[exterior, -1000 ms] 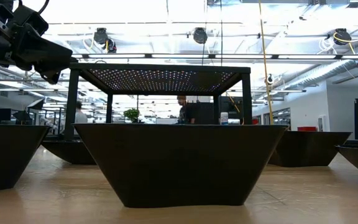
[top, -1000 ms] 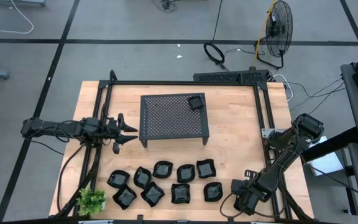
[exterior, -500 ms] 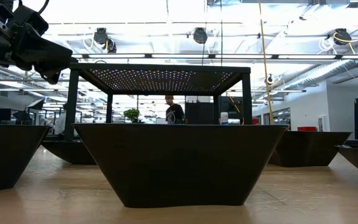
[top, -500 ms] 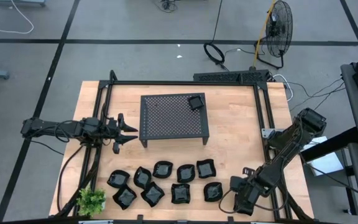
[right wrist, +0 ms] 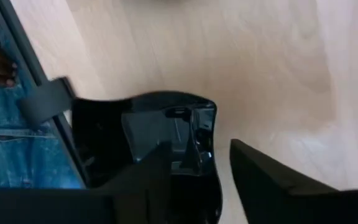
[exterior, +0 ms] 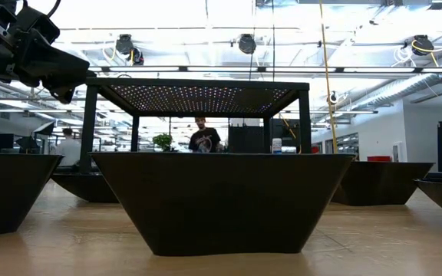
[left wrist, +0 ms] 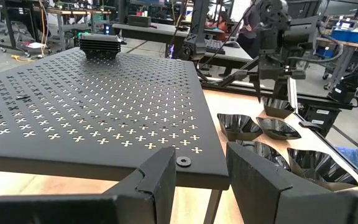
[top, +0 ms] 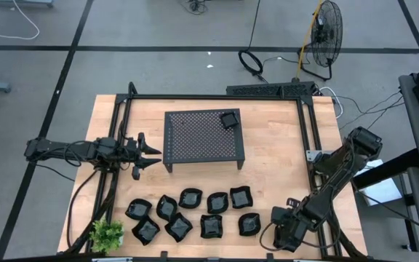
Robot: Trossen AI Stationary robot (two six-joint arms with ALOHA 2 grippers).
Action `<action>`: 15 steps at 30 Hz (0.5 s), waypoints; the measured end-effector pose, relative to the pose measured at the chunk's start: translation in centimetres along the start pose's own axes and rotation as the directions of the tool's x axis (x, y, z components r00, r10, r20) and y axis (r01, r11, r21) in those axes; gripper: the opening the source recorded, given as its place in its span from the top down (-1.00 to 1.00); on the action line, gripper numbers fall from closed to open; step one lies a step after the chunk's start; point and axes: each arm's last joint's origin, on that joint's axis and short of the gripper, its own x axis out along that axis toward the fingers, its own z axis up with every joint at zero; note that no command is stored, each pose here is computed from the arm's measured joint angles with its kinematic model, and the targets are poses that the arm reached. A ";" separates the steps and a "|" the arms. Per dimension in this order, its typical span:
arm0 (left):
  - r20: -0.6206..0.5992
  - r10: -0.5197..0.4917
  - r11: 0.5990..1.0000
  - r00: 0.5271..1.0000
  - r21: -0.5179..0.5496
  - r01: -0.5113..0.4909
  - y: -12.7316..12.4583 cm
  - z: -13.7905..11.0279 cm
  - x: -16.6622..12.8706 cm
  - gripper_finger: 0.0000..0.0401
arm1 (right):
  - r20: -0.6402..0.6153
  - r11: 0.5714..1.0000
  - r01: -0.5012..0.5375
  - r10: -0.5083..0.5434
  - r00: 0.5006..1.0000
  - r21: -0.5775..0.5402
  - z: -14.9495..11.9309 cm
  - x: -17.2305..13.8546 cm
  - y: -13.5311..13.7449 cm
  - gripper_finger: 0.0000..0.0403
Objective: Pick & Place Mini shaped plates
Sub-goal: Put the distorted square plate on the shelf
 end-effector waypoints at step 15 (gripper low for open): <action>0.000 0.000 1.000 1.000 0.000 0.000 0.0 0.0 0.0 0.28 | -0.121 0.999 -0.021 0.025 0.992 0.037 -0.7 2.3 -2.4 0.78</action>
